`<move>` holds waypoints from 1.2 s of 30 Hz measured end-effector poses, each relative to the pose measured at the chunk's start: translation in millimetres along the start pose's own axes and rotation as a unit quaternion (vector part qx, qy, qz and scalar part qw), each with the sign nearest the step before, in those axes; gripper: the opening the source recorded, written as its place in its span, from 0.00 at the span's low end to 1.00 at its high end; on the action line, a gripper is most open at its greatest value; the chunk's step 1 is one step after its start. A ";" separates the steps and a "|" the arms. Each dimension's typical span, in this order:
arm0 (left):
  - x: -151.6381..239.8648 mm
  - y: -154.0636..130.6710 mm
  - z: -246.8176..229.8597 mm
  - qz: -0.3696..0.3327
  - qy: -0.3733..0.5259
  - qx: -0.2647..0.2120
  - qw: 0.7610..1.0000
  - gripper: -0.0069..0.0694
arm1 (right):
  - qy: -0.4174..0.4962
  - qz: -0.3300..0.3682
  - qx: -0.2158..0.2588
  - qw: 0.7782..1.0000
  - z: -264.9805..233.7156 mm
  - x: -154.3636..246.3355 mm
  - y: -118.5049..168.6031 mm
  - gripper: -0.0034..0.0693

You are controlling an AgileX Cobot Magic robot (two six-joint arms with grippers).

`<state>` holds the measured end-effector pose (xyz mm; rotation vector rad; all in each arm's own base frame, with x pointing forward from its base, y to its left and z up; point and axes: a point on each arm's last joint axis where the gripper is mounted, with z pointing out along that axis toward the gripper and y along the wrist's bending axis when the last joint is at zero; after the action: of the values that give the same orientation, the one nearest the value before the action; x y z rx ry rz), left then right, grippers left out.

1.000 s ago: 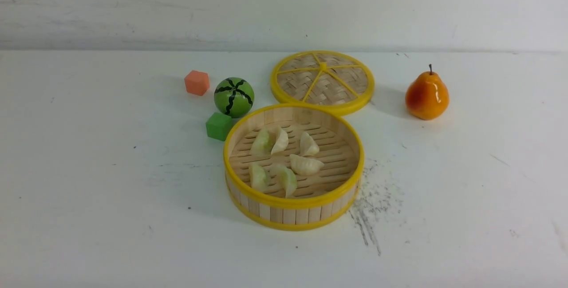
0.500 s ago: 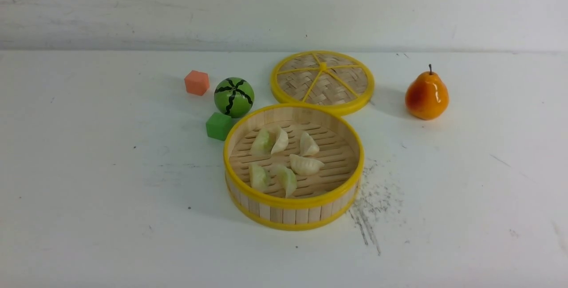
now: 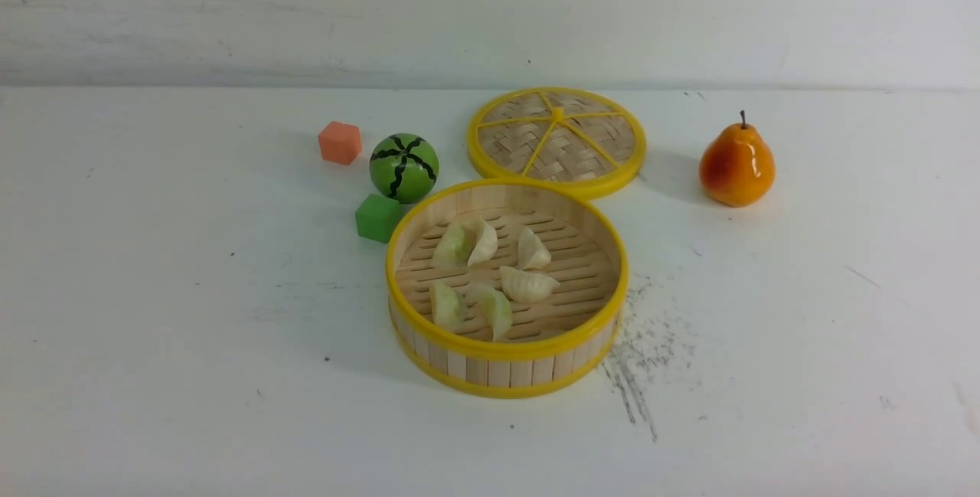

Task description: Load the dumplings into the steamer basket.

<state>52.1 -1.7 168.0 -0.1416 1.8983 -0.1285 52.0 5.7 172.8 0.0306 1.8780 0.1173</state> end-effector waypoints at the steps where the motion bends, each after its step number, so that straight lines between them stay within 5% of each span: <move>1: 0.0 0.0 0.0 0.000 0.000 0.000 1.000 0.07 | 0.000 0.000 0.000 1.000 0.0 0.0 0.0 0.16; 36: 0.0 0.0 0.0 0.000 0.000 0.000 1.000 0.08 | 0.000 0.000 0.000 1.000 0.0 0.0 0.0 0.19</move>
<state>52.1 -1.7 168.0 -0.1416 1.8983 -0.1285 52.0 5.7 172.8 0.0306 1.8780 0.1173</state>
